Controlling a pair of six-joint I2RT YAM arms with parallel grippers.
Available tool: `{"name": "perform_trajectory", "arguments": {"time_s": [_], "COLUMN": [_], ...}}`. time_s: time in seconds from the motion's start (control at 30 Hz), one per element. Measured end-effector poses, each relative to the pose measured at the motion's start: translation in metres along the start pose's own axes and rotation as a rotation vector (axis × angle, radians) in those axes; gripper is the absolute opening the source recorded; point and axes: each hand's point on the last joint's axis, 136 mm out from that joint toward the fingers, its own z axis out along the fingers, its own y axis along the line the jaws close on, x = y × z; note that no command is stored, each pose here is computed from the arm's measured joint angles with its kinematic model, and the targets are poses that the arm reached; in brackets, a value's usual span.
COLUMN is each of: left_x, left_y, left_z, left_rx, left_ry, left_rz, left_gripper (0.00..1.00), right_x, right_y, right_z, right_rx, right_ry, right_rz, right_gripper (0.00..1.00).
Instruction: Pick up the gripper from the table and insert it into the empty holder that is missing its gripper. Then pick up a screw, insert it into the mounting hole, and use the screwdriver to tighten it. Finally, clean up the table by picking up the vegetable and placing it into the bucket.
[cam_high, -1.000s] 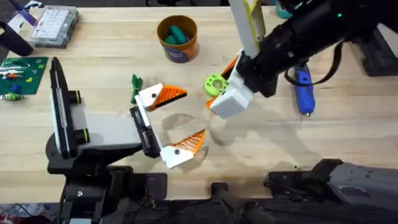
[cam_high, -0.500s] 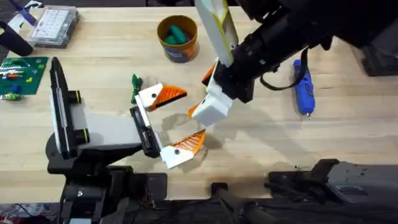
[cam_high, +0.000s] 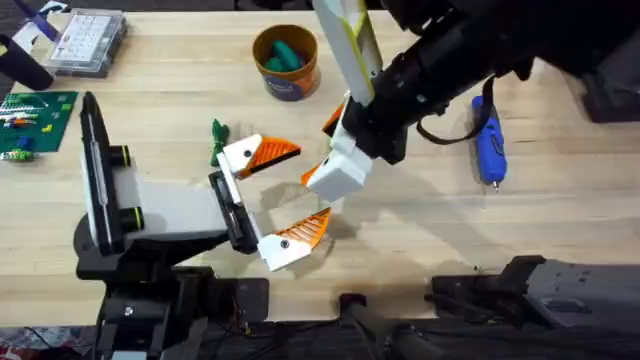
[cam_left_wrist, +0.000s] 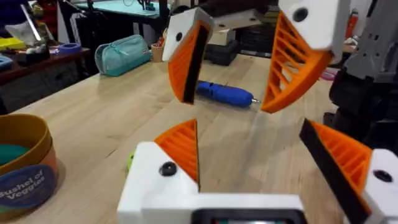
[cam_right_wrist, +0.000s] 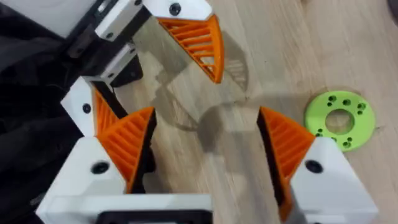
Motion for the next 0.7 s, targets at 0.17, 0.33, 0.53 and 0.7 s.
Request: {"name": "perform_trajectory", "arguments": {"time_s": [0.17,0.33,0.53,0.7], "left_x": [0.0,0.001,0.005,0.019], "left_y": [0.0,0.0,0.0,0.001], "left_z": [0.0,0.0,0.0,-0.001], "left_rx": [0.0,0.0,-0.002,-0.006], "left_ry": [0.0,0.003,0.016,0.054], "left_rz": [0.0,-0.006,-0.033,-0.11], "left_gripper": [0.989,0.989,0.989,0.989], "right_x": [0.0,0.001,0.004,0.005], "right_y": [0.0,0.0,0.001,0.001], "right_z": [0.0,0.0,0.0,0.0], "right_rx": [0.0,-0.001,-0.004,-0.006], "right_ry": [0.0,0.002,0.014,0.018], "right_rz": [0.0,0.001,0.007,0.01], "right_gripper": [0.976,0.976,0.976,0.976]}}
